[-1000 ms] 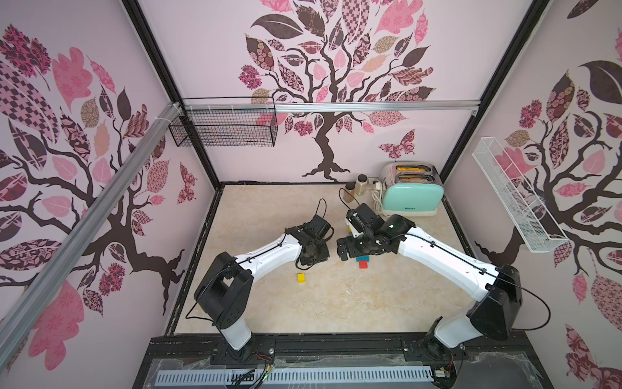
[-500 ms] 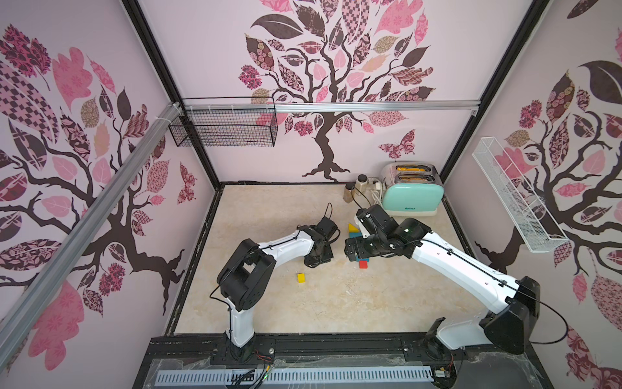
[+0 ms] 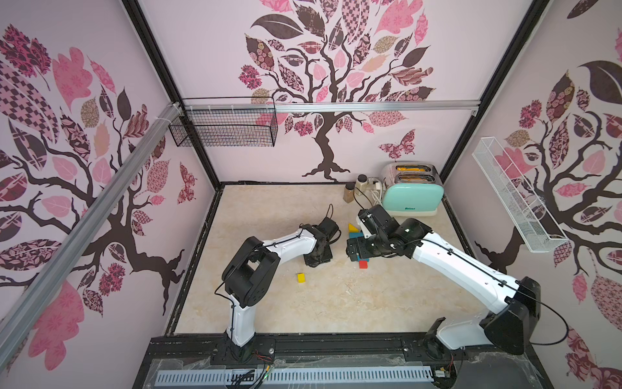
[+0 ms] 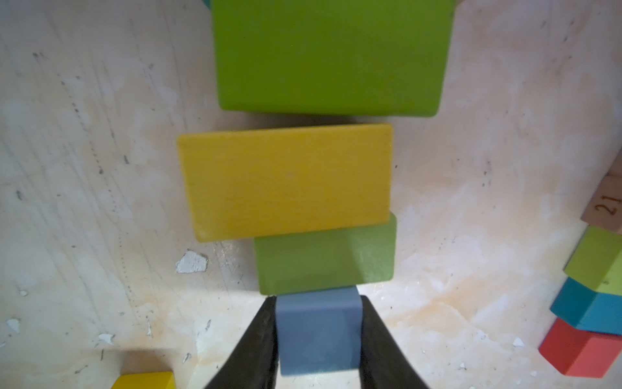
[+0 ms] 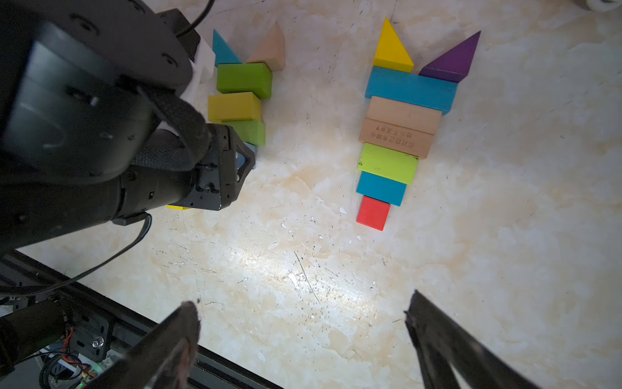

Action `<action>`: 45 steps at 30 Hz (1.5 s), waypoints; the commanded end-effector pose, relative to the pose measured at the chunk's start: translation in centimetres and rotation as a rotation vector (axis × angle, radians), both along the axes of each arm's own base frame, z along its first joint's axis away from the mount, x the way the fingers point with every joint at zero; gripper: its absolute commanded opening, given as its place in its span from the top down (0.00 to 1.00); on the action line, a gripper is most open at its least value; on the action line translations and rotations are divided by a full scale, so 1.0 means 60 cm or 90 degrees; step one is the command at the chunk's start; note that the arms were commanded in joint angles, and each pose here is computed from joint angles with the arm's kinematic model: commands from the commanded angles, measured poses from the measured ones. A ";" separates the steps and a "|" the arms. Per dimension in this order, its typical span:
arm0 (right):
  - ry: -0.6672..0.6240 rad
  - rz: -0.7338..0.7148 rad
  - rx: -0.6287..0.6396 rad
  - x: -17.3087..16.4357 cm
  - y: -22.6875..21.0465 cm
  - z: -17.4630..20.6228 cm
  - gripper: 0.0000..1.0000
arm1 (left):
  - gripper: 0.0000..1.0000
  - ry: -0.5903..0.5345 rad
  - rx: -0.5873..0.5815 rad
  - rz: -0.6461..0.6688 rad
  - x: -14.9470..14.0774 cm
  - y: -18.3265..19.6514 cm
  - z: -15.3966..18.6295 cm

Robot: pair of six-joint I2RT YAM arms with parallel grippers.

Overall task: Assemble a carrot with building blocks
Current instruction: Assemble the building block at the center of the board, then pick up the building block from the center of the board.

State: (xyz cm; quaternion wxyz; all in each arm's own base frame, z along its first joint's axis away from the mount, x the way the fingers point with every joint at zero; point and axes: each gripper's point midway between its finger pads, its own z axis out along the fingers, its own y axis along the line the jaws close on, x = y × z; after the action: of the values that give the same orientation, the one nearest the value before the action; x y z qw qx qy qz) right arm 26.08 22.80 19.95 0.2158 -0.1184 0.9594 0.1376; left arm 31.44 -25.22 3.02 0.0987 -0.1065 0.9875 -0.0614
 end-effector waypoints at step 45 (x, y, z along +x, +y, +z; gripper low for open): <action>0.016 0.027 0.051 -0.006 0.025 0.008 0.01 | 0.56 0.016 0.032 -0.006 -0.121 0.108 -0.021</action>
State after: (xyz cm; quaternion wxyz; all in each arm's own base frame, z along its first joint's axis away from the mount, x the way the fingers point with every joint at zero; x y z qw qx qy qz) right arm 25.37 24.22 20.36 0.2015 -0.1309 0.9540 0.1793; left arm 23.71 -18.19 1.95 0.0819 -0.1083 0.9904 -0.0276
